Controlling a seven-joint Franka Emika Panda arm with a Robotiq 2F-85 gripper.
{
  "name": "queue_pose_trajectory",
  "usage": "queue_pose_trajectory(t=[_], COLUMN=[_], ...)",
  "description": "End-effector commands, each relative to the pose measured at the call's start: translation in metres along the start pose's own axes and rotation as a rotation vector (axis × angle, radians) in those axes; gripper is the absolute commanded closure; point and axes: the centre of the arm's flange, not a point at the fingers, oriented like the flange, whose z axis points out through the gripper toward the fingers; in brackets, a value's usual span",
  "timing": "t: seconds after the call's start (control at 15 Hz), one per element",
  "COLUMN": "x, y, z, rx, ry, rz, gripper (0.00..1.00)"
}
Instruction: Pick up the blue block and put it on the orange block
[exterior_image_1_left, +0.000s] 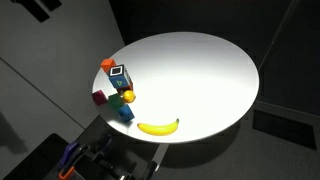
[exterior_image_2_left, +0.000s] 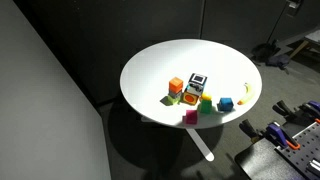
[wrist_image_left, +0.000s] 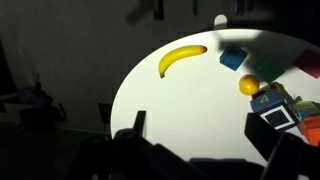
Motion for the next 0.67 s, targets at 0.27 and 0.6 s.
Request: queue_pose_trajectory(t=[0.27,0.6], x=[0.000,0.014], y=[0.000,0.003], z=[0.000,0.005], rx=[0.000,0.026], ry=[0.000,-0.020], rz=[0.000,0.006], gripper=[0.00,0.00])
